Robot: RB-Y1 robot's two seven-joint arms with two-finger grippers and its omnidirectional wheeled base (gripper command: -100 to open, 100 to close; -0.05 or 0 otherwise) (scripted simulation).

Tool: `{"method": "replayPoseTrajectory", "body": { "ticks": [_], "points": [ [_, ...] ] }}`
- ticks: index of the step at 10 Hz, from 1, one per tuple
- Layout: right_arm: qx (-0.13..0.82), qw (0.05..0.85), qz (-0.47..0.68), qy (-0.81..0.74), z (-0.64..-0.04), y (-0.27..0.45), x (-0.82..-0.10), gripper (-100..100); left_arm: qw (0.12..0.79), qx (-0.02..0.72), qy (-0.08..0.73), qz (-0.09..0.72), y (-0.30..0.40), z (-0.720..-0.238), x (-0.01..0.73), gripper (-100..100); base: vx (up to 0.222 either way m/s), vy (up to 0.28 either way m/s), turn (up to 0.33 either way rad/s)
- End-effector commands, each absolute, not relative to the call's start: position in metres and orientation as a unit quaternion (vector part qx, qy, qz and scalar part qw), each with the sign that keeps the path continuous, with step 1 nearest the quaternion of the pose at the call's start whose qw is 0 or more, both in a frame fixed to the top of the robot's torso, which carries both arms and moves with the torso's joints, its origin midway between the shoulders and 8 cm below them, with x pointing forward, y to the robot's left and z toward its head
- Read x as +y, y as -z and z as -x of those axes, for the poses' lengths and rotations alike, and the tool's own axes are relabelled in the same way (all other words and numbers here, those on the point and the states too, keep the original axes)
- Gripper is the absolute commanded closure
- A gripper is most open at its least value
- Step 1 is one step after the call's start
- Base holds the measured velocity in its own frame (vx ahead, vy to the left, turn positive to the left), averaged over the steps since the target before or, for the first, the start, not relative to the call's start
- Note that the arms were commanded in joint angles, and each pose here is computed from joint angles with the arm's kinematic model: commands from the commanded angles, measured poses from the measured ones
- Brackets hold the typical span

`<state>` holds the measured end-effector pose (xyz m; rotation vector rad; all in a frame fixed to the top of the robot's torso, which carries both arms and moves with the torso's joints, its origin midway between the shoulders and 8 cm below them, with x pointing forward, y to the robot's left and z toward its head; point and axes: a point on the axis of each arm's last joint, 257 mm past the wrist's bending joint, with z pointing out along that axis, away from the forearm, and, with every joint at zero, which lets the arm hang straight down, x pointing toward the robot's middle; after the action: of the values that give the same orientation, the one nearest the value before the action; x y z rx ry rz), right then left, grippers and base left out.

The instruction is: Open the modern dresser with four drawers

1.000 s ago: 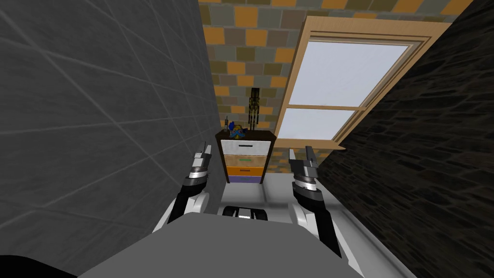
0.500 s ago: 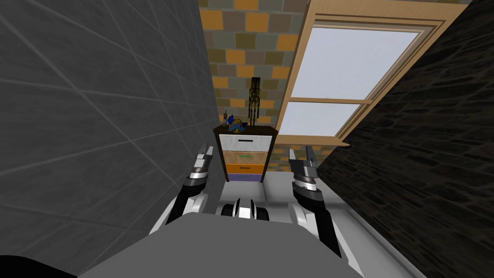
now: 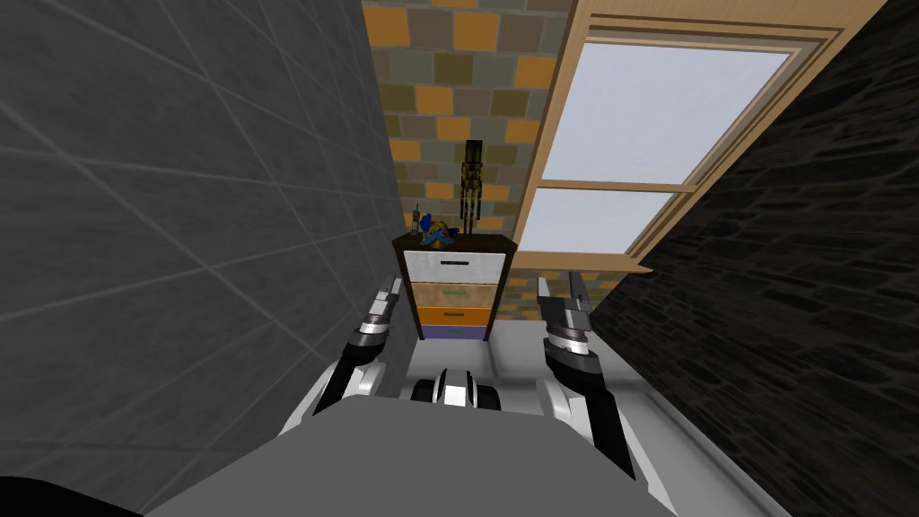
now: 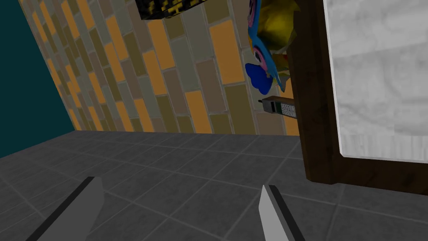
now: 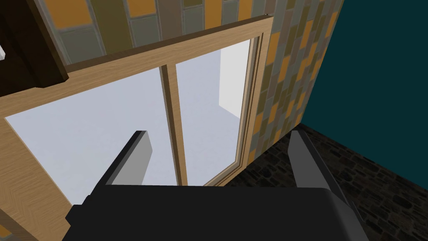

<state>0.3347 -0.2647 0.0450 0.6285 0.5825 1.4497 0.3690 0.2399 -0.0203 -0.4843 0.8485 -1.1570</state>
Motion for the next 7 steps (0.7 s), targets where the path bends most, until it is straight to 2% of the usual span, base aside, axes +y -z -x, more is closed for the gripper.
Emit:
{"method": "replayPoseTrajectory", "body": {
  "ticks": [1,7],
  "points": [
    [0.258,0.666,-0.278,-0.642,-0.335,-0.045,-0.265,0,0.719,0.405,0.519,0.223,0.046,-0.378,0.243,-100,0.052,-0.034,-0.008],
    [0.258,0.666,-0.278,-0.642,-0.335,-0.045,-0.265,0,0.707,0.434,0.508,0.233,0.089,-0.391,0.251,-100,0.043,-0.019,-0.004]
  ]
}}
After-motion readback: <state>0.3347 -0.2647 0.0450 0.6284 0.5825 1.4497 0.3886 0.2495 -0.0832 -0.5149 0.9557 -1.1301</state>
